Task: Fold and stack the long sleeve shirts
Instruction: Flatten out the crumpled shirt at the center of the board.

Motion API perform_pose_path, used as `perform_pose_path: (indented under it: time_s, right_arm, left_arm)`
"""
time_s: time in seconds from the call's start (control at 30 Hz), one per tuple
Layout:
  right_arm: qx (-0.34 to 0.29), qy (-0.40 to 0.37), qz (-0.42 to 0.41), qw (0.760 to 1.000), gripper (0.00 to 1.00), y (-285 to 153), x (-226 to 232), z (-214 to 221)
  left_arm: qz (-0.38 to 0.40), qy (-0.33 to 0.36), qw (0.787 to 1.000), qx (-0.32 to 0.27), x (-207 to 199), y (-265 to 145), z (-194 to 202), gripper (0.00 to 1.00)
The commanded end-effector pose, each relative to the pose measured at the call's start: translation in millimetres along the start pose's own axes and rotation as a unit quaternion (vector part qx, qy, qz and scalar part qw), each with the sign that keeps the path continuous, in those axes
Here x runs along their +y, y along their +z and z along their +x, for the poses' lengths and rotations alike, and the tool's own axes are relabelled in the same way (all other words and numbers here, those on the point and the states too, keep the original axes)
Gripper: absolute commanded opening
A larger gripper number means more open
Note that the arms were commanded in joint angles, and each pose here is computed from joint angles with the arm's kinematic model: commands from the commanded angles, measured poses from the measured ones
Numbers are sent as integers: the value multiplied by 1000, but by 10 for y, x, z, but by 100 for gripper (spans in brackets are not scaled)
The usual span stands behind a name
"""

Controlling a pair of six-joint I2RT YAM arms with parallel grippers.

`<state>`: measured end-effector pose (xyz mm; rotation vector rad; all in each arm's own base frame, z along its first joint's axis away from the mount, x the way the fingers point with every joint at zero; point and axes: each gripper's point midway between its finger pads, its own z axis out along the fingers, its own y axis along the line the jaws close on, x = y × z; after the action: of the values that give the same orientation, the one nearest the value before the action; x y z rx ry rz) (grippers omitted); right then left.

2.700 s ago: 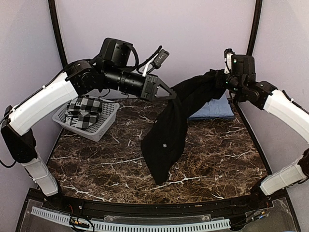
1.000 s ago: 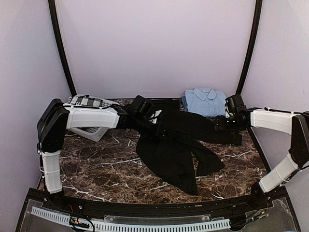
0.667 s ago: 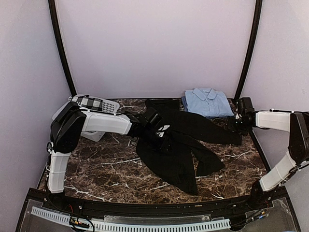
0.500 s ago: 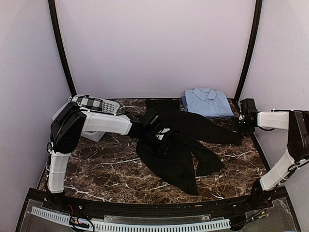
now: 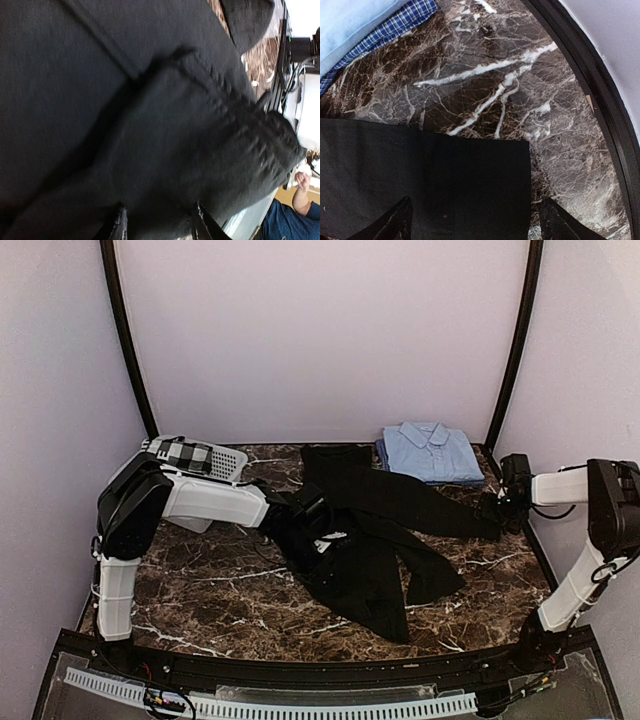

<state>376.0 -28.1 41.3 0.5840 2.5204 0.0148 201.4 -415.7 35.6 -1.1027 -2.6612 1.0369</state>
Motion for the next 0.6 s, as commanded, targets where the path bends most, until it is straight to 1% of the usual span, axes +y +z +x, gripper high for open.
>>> perform_pose_path:
  time_s: [0.0, 0.17, 0.23, 0.3, 0.33, 0.43, 0.57]
  right_arm:
    - [5, 1, -2, 1000, 83, 101, -14, 52]
    - [16, -3, 10, 1000, 82, 201, -57, 116]
    - [21, -5, 10, 1000, 79, 231, -54, 142]
    - [26, -6, 6, 1000, 73, 261, -48, 177]
    - [29, -6, 2, 1000, 69, 273, -35, 197]
    - [34, -8, -8, 999, 51, 285, -7, 242]
    - [30, -9, -26, 999, 20, 216, 57, 209]
  left_arm:
    - [18, 21, 999, 22, -161, -161, 240, 43]
    - [19, 26, 999, 31, -172, -204, 368, 42]
    - [14, 29, 999, 31, -173, -234, 388, 43]
    - [9, 31, 999, 28, -178, -265, 390, 43]
    - [9, 35, 999, 24, -203, -297, 382, 42]
    - [12, 40, 999, 16, -261, -363, 363, 43]
    - [1, 50, 999, -7, -323, -498, 274, 43]
